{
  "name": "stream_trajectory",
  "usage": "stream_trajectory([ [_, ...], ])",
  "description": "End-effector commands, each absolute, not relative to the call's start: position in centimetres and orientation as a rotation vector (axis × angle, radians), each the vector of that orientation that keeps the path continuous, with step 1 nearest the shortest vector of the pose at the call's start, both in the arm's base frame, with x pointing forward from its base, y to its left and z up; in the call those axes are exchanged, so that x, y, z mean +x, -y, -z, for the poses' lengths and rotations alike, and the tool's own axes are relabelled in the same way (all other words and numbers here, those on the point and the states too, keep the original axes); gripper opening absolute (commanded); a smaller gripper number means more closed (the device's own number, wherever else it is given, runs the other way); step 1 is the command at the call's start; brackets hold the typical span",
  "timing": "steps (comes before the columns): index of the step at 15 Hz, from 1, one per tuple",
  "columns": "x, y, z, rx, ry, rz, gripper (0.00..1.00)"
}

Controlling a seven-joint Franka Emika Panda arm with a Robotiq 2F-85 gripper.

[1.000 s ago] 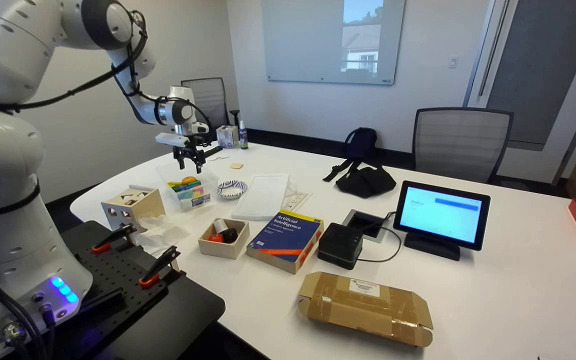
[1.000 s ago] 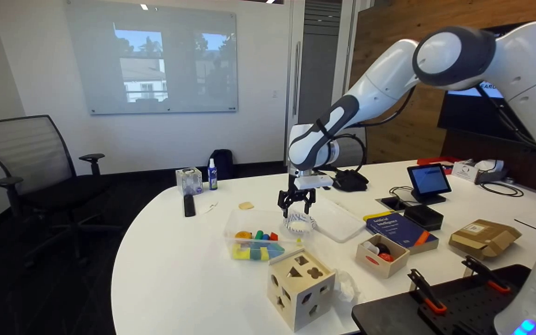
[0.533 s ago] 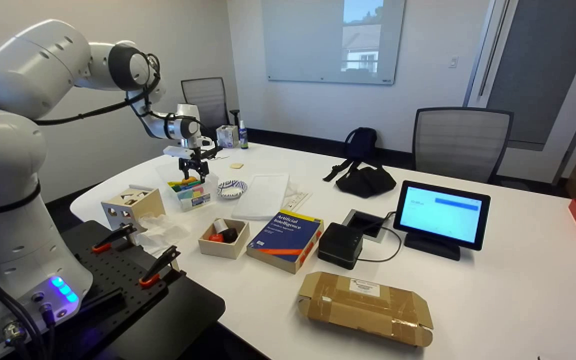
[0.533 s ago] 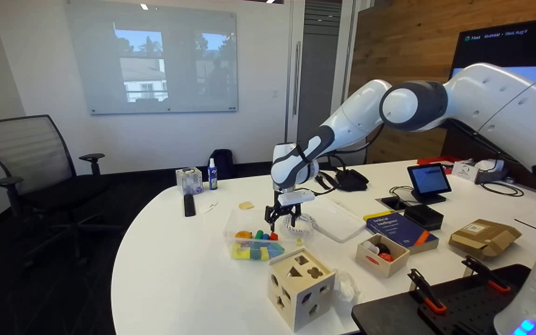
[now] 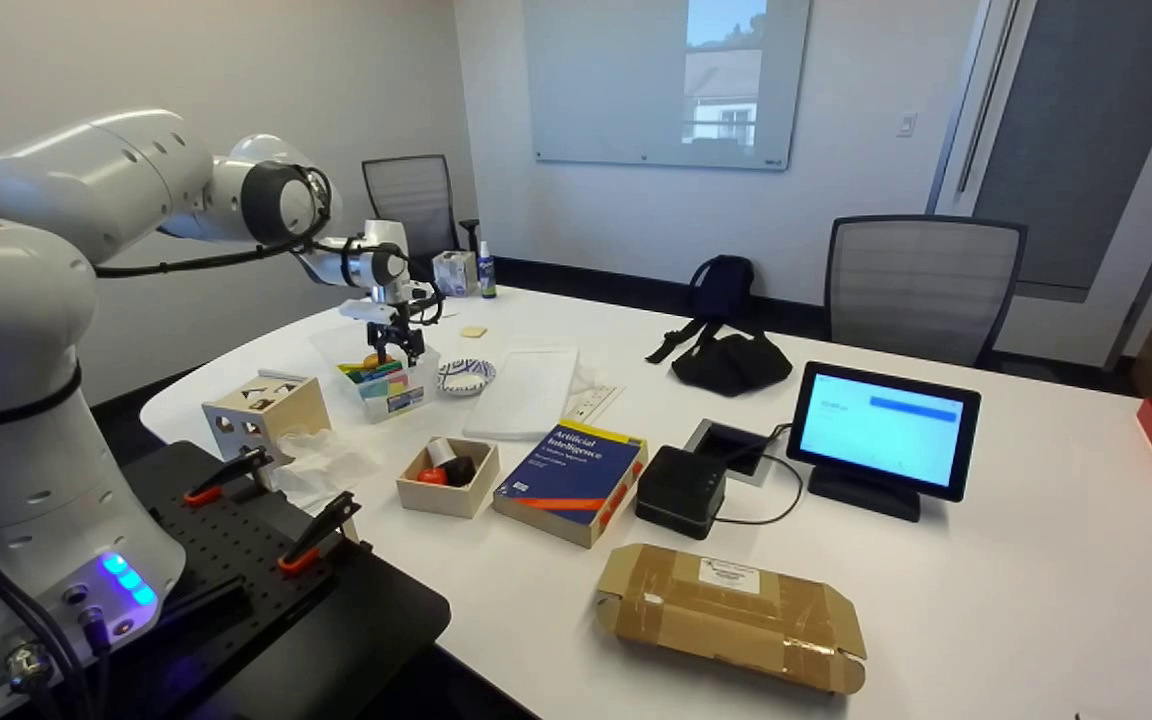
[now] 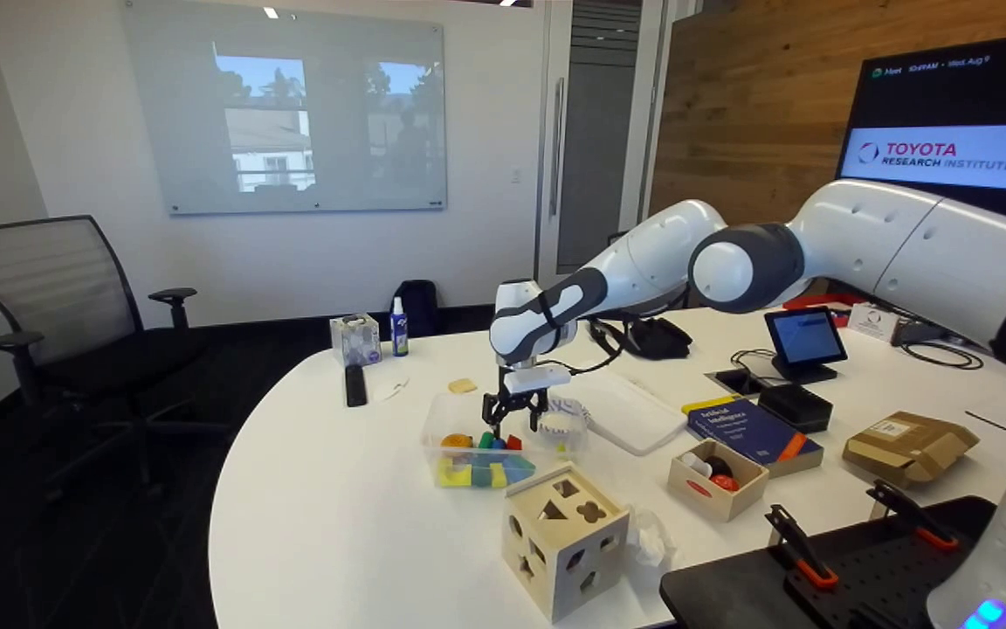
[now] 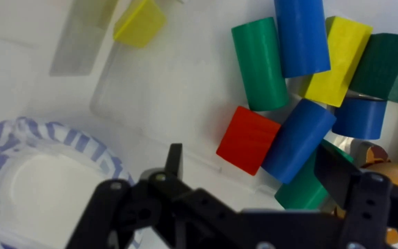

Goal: Move the orange object from the container into the wooden box

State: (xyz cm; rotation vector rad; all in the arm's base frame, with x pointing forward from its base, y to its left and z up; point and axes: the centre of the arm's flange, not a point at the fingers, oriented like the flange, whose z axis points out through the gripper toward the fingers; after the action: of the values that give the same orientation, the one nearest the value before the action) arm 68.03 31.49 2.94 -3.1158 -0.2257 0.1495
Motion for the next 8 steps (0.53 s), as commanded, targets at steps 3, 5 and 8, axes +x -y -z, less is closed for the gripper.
stream_trajectory([
  [3, 72.8, -33.6, -0.5, -3.174, 0.150, -0.192, 0.51],
  [5, 72.7, -33.5, -0.2, -3.183, 0.141, -0.193, 0.35],
  [8, 72.2, -33.3, 0.3, -3.179, 0.131, -0.193, 0.12],
])
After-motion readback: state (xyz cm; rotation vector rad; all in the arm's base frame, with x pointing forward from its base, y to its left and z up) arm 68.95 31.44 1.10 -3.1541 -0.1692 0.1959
